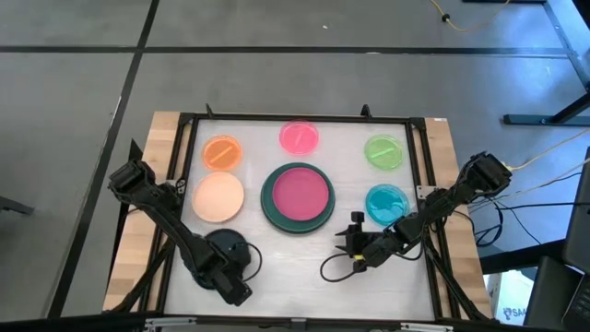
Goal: Stack plastic plates
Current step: Stack the medium black plate on top of the medium pink plate
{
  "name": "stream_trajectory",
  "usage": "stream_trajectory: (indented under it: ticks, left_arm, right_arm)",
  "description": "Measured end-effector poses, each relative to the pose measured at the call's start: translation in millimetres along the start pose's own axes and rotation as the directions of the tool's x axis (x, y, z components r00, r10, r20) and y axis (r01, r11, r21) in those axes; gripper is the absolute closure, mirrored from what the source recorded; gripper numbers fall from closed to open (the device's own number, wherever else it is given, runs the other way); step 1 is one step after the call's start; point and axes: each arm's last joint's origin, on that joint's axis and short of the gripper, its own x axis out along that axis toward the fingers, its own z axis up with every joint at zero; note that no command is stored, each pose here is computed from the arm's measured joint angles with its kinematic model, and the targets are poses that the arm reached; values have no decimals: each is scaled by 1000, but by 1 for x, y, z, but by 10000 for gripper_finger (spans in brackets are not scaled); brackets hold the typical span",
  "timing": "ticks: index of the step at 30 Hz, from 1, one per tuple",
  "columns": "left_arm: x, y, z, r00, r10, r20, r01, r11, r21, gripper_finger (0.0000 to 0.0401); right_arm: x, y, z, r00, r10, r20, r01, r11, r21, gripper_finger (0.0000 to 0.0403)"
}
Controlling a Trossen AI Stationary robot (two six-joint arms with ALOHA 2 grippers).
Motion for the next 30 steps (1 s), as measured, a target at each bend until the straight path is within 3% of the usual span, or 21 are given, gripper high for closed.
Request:
stream_trajectory:
  ticks: [4, 7, 10, 15, 21, 30]
  left_arm:
    - [-20, -16, 9, 992, -42, 123, 25, 991, 131, 394]
    - [-34, -27, 19, 972, -79, 223, 17, 963, 268, 394]
    - [-48, -36, 29, 938, -115, 329, -24, 921, 388, 393]
    - [-67, -46, 47, 868, -142, 475, -173, 812, 558, 393]
    - [-68, -41, 82, 797, -73, 599, -394, 688, 609, 392]
    - [-43, -24, 152, 785, 69, 616, -523, 608, 598, 392]
  right_arm:
    - [0, 0, 0, 1000, 1, 1, -1, 1000, 28, 244]
    - [0, 0, 0, 1000, 2, 4, -2, 999, 33, 244]
    - [0, 1, 2, 1000, 5, 18, -7, 998, 60, 244]
    - [0, 1, 4, 999, 11, 39, -14, 997, 76, 244]
    - [1, 1, 4, 999, 9, 38, -12, 997, 73, 244]
    - [1, 1, 4, 999, -1, 40, -2, 998, 69, 244]
